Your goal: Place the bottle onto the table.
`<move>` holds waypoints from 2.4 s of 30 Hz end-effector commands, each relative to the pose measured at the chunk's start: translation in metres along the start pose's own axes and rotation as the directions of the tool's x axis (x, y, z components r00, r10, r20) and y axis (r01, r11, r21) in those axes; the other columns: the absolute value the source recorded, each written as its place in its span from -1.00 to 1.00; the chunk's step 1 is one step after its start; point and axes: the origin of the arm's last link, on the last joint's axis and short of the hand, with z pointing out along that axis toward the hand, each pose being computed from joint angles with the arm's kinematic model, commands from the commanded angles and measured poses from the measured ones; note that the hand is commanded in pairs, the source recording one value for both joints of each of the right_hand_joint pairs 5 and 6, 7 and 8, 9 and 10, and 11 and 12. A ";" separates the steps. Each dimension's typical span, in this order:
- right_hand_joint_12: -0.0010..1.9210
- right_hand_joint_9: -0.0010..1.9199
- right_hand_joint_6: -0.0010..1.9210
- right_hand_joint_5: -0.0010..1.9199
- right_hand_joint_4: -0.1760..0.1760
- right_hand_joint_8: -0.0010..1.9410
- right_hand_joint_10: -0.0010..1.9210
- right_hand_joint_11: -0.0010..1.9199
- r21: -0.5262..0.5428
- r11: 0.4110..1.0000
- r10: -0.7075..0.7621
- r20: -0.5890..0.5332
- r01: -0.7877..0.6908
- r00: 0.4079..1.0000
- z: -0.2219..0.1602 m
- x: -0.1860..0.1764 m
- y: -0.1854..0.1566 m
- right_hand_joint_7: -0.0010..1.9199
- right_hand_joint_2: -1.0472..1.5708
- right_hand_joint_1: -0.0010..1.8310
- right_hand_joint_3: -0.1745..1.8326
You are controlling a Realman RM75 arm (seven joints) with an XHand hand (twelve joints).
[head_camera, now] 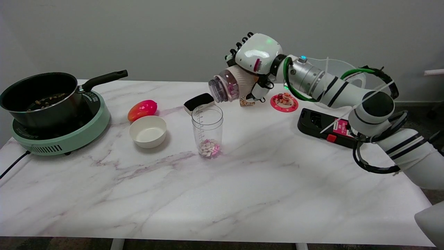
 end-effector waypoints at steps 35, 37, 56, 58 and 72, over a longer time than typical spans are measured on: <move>0.35 0.63 1.00 1.00 0.00 0.77 0.63 0.36 -0.403 0.488 0.759 -0.242 -0.774 0.604 -0.110 -0.097 0.031 0.79 1.00 0.34 -0.39; 0.36 0.63 1.00 1.00 0.00 0.77 0.63 0.36 -0.381 0.460 0.776 -0.267 -0.802 0.572 -0.109 -0.099 0.032 0.79 1.00 0.34 -0.40; 0.36 0.64 1.00 1.00 0.00 0.76 0.64 0.36 -0.160 0.216 0.791 -0.550 -0.963 0.269 -0.094 -0.145 0.015 0.78 1.00 0.34 -0.41; 0.36 0.64 1.00 1.00 0.00 0.76 0.64 0.37 -0.150 0.188 0.786 -0.570 -0.971 0.240 -0.094 -0.152 0.012 0.78 1.00 0.35 -0.41; 0.37 0.65 1.00 1.00 0.00 0.77 0.65 0.37 -0.103 0.001 0.736 -0.673 -0.995 0.070 -0.100 -0.196 -0.030 0.79 1.00 0.35 -0.42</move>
